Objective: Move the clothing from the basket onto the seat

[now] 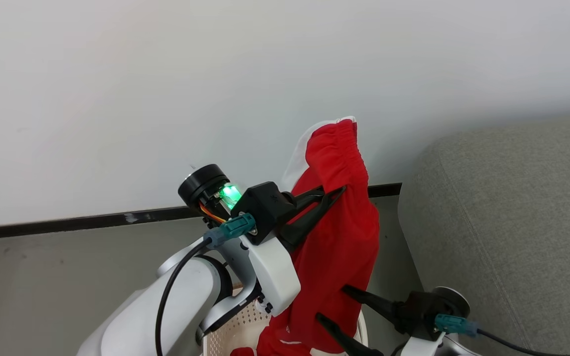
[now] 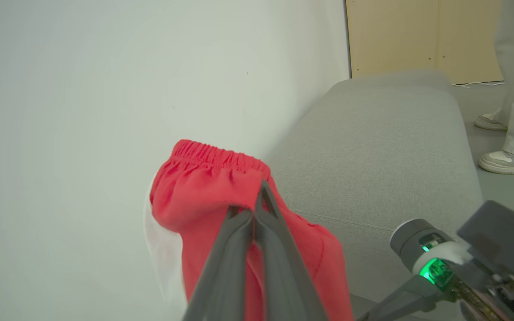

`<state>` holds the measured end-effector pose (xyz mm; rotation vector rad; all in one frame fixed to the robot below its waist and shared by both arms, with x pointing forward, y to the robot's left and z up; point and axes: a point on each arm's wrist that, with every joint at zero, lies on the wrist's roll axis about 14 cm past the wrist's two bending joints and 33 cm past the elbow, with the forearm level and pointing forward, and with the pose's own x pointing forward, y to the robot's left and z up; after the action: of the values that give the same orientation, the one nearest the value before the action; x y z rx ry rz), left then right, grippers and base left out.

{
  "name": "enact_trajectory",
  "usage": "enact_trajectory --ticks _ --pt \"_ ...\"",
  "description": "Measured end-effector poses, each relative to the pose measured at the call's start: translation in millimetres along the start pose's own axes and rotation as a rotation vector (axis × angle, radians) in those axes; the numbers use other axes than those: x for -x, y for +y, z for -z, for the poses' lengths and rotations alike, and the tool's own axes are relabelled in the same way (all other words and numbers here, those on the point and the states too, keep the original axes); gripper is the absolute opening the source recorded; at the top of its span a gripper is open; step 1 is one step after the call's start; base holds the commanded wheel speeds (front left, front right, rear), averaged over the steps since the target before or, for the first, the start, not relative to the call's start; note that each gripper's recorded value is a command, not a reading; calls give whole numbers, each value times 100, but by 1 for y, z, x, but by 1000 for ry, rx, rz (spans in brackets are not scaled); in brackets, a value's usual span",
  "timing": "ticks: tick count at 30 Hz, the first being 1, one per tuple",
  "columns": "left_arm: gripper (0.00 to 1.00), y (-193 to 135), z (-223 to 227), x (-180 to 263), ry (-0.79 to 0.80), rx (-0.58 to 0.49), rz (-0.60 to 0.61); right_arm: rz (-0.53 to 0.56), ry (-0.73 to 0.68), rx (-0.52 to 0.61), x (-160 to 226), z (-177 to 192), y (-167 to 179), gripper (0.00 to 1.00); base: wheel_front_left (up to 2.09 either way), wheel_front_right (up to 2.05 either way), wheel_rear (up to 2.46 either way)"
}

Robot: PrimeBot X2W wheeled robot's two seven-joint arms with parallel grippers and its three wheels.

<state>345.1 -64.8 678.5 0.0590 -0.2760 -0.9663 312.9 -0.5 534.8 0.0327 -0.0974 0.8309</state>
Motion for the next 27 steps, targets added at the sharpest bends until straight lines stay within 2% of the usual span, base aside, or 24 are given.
enact_trajectory --ticks 21,23,25,26,27 --pt "0 -13 -13 14 5 19 15 -59 -106 -34 -43 -35 21 100 0 0 0" --pt "0 -13 -13 15 3 23 16 -62 -119 -38 -47 -38 22 77 0 0 0" --pt "0 -12 -12 15 11 24 15 -62 -117 -34 -50 -38 21 48 0 0 0" --pt "0 -11 -11 15 12 25 14 -61 -117 -32 -51 -38 20 43 0 0 0" --pt "0 -11 -11 15 13 26 12 -60 -115 -30 -51 -38 19 27 0 0 0"
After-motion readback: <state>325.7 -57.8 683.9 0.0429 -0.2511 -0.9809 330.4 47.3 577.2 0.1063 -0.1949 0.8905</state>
